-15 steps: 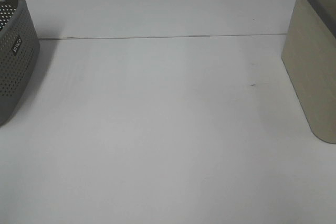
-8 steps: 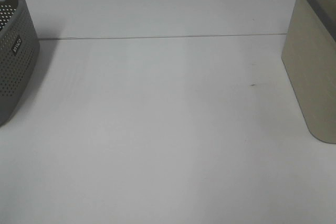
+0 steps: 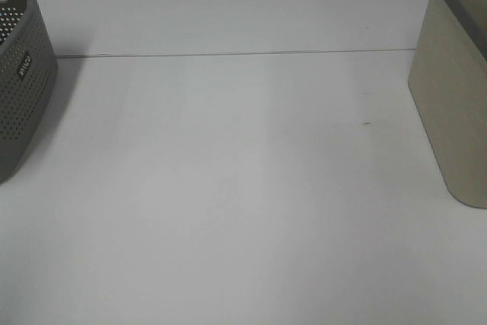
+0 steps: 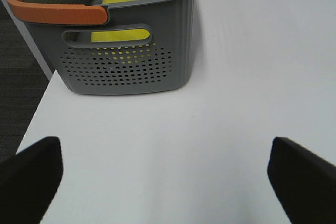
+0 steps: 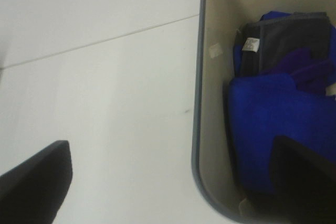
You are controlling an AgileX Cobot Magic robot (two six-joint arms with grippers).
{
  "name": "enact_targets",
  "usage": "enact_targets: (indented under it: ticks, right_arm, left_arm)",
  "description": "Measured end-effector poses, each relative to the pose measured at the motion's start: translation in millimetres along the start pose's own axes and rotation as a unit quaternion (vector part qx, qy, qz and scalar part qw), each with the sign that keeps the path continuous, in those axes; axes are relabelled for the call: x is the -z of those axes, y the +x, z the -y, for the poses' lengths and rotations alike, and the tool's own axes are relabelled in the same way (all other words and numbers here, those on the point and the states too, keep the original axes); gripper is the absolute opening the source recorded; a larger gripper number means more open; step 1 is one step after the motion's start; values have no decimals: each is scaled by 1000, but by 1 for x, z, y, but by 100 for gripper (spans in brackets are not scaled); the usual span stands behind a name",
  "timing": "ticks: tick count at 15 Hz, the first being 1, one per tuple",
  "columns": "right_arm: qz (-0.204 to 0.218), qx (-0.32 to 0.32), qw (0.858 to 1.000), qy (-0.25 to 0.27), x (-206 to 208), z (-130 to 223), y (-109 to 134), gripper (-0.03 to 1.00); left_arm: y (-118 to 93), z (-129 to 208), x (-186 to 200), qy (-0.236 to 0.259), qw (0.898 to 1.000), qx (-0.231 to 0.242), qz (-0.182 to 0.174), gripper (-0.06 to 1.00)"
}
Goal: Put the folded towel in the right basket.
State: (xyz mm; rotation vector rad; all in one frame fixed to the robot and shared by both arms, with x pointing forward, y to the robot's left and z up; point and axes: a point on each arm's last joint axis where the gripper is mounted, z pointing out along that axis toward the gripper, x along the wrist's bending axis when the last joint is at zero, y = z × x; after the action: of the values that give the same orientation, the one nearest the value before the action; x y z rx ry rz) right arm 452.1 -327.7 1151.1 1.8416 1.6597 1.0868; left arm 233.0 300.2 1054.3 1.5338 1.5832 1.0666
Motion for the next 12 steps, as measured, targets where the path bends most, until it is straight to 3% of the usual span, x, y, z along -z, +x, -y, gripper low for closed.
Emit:
enact_targets:
  ticks: [3, 6, 8, 10, 12]
  right_arm:
    - [-30, 17, 998, 56, 23, 24, 15, 97]
    - [-42, 40, 997, 52, 48, 65, 30, 97]
    - [-54, 128, 989, 40, 70, 114, 45, 97]
    - [-28, 163, 985, 46, 87, 146, 42, 97]
    - [13, 140, 990, 26, 97, 161, 36, 97]
  left_arm:
    - [0, 0, 0, 0, 1000, 0, 0, 99]
    - [0, 0, 0, 0, 1000, 0, 0, 99]
    - [0, 0, 0, 0, 1000, 0, 0, 99]
    - [0, 0, 0, 0, 1000, 0, 0, 99]
    - [0, 0, 0, 0, 1000, 0, 0, 99]
